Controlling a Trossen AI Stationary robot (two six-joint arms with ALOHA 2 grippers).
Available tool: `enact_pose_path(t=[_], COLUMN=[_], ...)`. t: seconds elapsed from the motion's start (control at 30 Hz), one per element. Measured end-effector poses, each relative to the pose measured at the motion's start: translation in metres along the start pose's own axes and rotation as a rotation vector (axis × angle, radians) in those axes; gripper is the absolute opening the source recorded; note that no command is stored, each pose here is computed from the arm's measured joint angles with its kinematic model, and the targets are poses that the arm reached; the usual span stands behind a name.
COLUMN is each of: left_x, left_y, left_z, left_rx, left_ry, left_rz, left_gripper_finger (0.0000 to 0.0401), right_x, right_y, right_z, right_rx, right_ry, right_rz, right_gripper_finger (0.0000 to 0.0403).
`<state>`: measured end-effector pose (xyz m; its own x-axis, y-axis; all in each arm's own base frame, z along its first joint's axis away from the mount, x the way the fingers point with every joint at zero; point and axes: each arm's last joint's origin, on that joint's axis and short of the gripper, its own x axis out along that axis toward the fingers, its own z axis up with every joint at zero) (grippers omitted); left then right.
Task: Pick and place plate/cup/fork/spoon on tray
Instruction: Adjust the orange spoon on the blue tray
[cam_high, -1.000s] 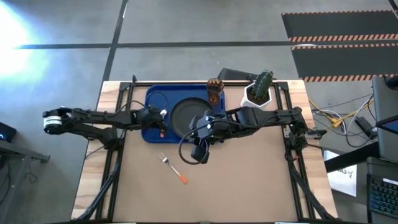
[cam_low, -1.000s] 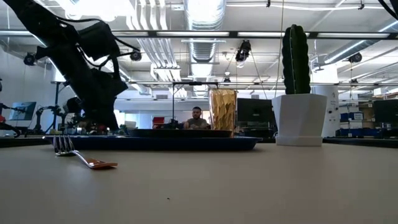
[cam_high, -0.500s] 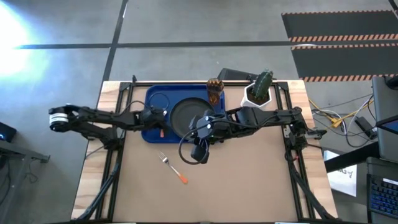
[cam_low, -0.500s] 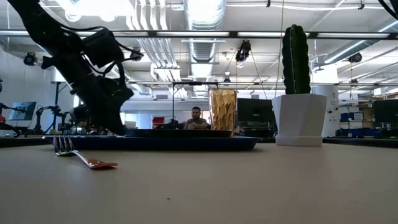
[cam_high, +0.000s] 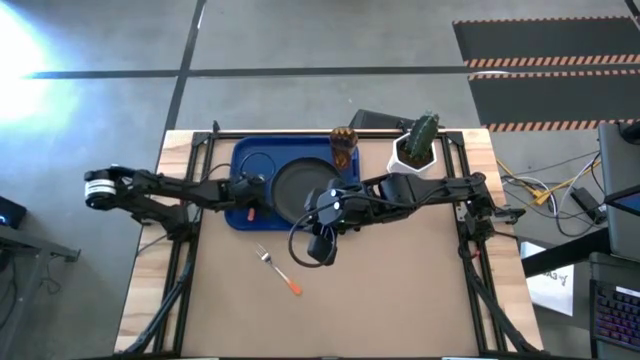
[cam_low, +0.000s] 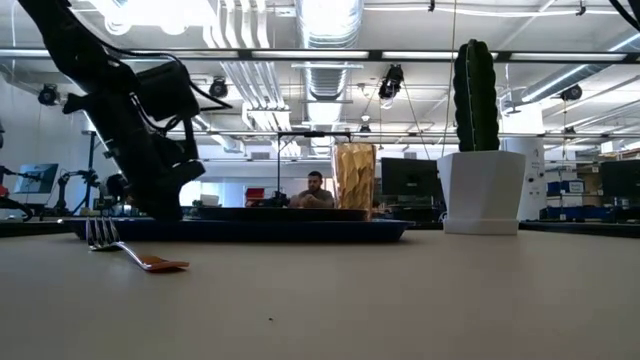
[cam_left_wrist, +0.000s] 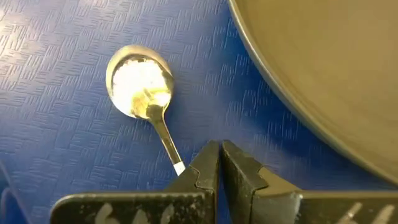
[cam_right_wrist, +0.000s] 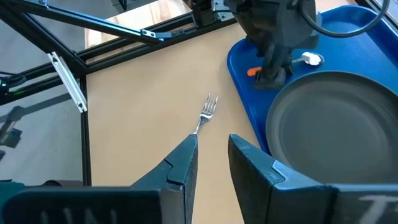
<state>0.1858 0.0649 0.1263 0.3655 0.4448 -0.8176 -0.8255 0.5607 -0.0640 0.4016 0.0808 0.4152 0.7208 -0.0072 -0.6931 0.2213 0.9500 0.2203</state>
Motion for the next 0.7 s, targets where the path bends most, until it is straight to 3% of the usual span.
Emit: enact_pose_path(t=[0.3,0.7], left_x=[-0.045,-0.071], left_y=[0.019,0.032], left_z=[0.003,0.004], left_rx=[0.060,0.028], left_ry=[0.079,-0.002], left_rz=[0.157,0.172], left_gripper_finger=[0.0000,0.0000], right_x=[0.000,0.000], right_y=[0.000,0.000], right_z=[0.000,0.000], right_rx=[-0.011,-0.021], right_ry=[-0.001,-0.001], right_rz=[0.000,-0.001], right_gripper_finger=[0.0079,0.0079])
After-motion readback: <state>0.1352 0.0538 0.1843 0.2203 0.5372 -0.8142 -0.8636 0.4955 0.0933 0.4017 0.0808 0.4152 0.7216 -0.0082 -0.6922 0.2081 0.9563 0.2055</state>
